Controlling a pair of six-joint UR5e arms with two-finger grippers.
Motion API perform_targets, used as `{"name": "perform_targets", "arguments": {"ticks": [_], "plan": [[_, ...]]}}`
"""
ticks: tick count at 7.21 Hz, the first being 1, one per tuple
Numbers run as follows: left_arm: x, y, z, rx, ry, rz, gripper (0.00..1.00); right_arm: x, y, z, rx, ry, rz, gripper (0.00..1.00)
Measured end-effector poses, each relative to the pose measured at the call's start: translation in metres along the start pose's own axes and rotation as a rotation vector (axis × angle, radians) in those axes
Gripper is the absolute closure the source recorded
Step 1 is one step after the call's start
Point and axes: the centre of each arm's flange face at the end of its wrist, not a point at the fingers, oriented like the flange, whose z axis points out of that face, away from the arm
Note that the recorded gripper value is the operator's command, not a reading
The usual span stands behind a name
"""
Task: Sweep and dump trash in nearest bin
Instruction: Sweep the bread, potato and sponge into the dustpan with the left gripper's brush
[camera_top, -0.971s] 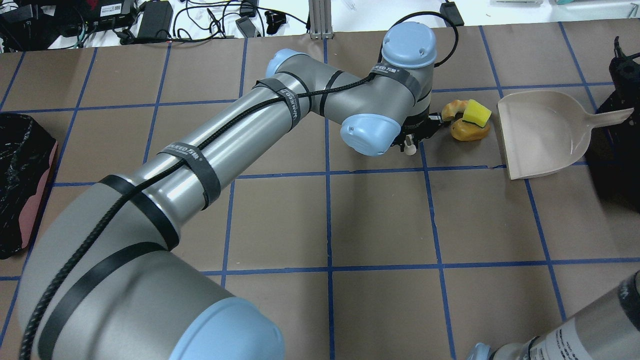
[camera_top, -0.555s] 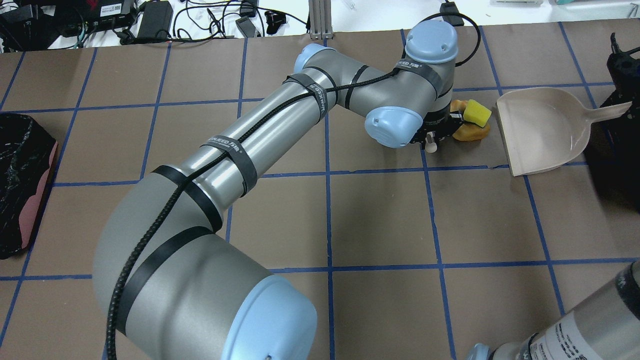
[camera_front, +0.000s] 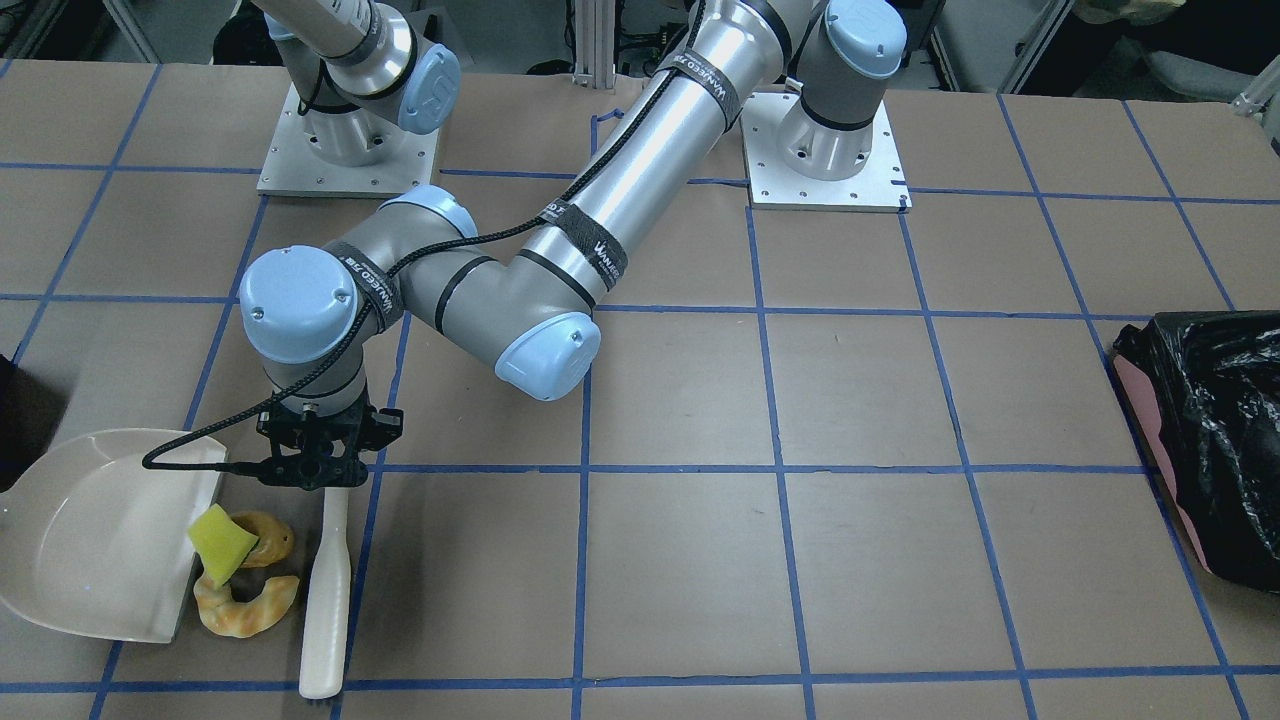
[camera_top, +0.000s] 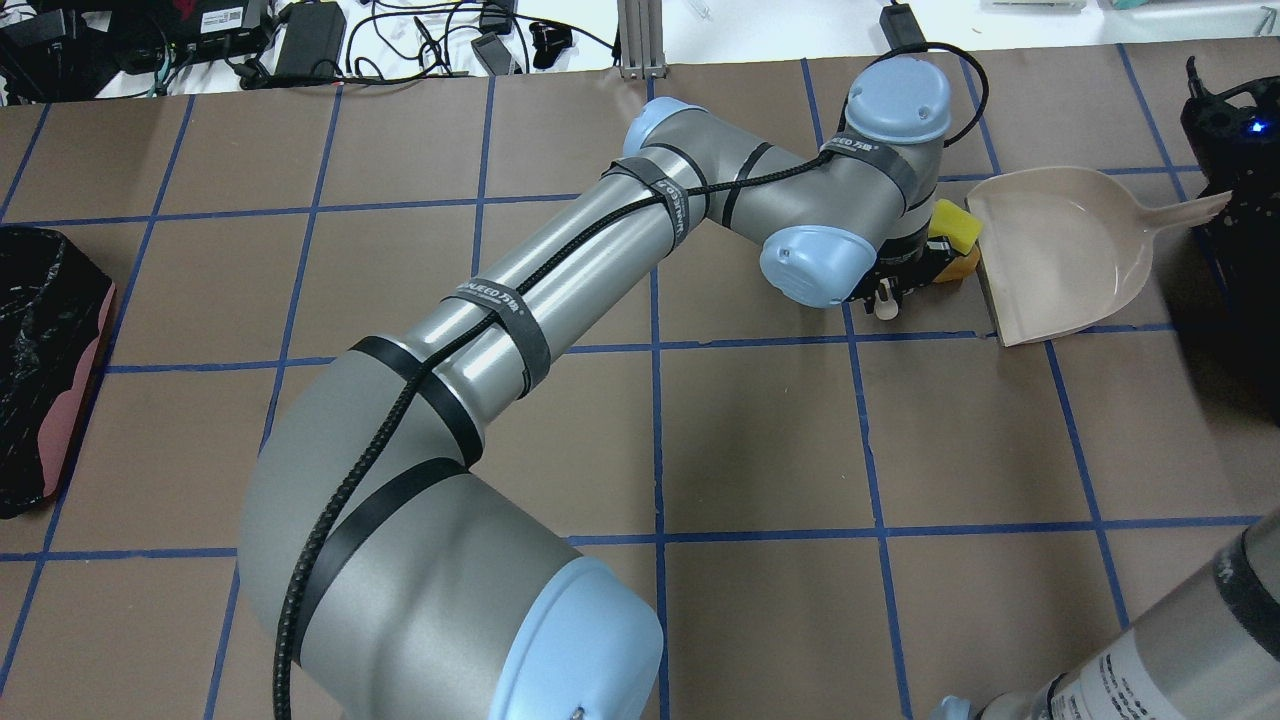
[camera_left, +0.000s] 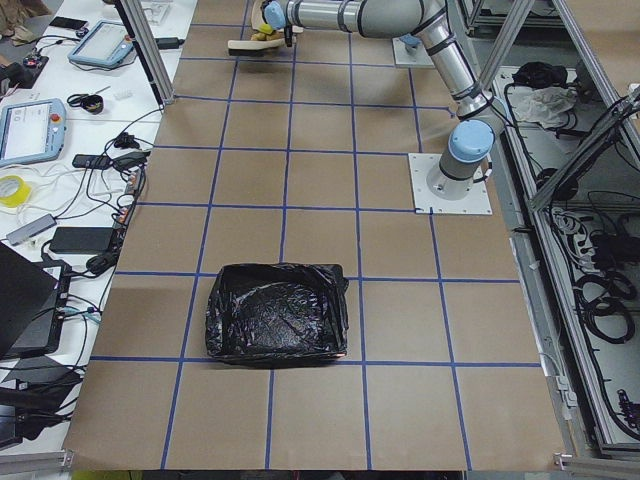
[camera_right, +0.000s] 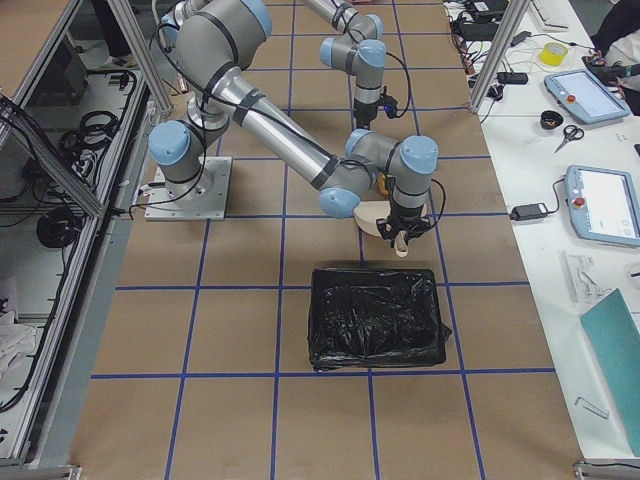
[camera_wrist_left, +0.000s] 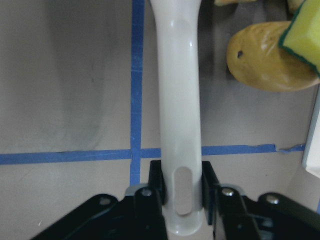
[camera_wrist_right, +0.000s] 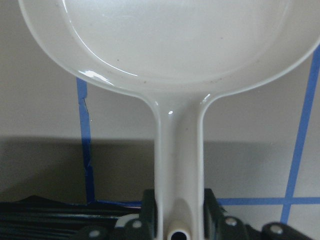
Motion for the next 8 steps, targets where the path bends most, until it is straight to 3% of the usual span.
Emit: {"name": "perform_targets", "arguments": {"ticks": [5,8], "plan": [[0.026,0.026,0.005,-0.022,0.013,-0.050,1.00,0.002,-0.015,0.014,0.051,-0.019,0.030,0.88],[0.056,0.031,0.003,-0.026,0.074,-0.062,1.00,0.002,-0.016,0.018,0.055,-0.023,0.036,0.88]]}}
